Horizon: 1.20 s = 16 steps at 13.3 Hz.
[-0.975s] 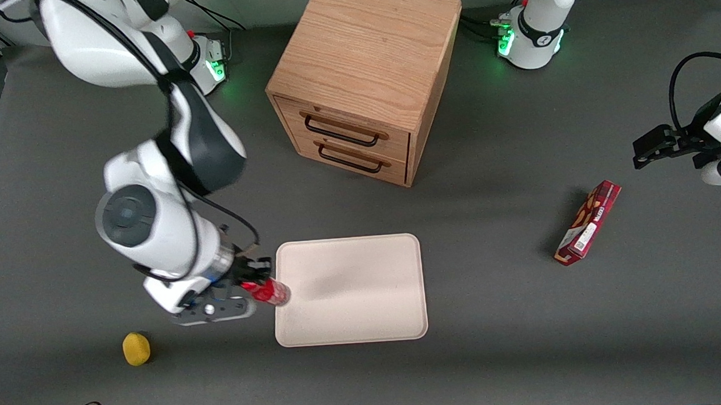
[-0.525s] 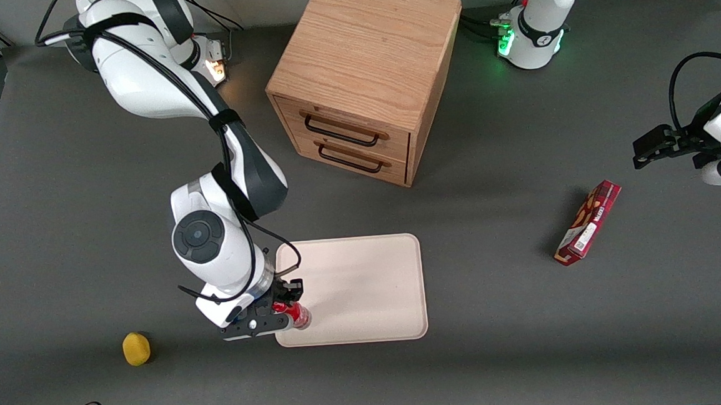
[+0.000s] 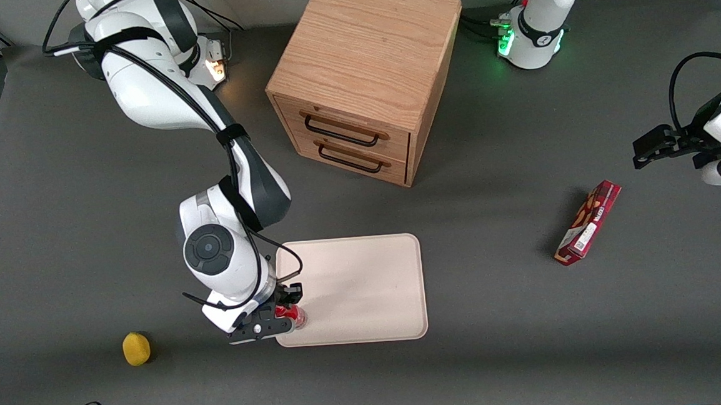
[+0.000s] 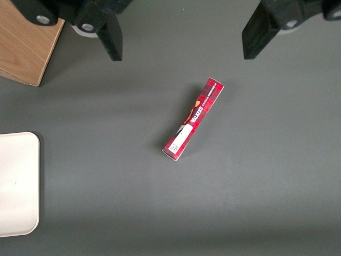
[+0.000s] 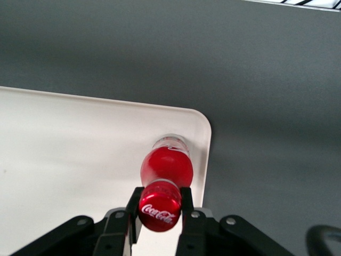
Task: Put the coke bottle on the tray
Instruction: 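Open the right gripper and raise it away from the tray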
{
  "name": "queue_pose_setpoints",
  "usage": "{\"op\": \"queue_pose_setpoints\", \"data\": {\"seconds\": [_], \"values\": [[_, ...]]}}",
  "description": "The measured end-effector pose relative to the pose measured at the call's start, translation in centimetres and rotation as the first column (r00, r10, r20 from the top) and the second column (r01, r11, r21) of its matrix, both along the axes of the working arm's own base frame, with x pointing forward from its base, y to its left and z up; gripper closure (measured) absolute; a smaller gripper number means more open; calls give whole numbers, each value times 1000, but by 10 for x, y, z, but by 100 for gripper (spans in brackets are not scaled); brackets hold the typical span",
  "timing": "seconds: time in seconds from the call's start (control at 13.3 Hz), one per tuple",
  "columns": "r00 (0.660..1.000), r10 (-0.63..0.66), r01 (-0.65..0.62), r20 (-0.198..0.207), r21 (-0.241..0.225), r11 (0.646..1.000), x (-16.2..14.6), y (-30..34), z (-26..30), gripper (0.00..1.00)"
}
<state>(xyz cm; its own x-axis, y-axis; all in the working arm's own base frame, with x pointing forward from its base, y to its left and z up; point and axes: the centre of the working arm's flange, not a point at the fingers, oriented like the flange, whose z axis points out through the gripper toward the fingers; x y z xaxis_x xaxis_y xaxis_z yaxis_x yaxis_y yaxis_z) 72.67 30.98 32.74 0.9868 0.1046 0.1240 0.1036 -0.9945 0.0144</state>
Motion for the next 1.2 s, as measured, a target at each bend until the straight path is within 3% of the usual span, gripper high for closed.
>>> {"op": "queue_pose_setpoints", "data": {"seconds": [0.15, 0.45, 0.67, 0.9, 1.05, 1.2], "values": [[1000, -1, 1, 0, -3, 1000, 1, -2, -2, 66], [1000, -1, 1, 14, 3, 1000, 2, -2, 19, 29], [998, -24, 23, -64, -27, 999, -13, -20, 73, 0], [992, -83, 81, -96, -25, 996, -38, -74, 132, 0], [987, -109, 108, -117, -16, 994, -71, -127, 161, 0], [986, -127, 128, -109, 6, 992, -115, -181, 186, 0]]}}
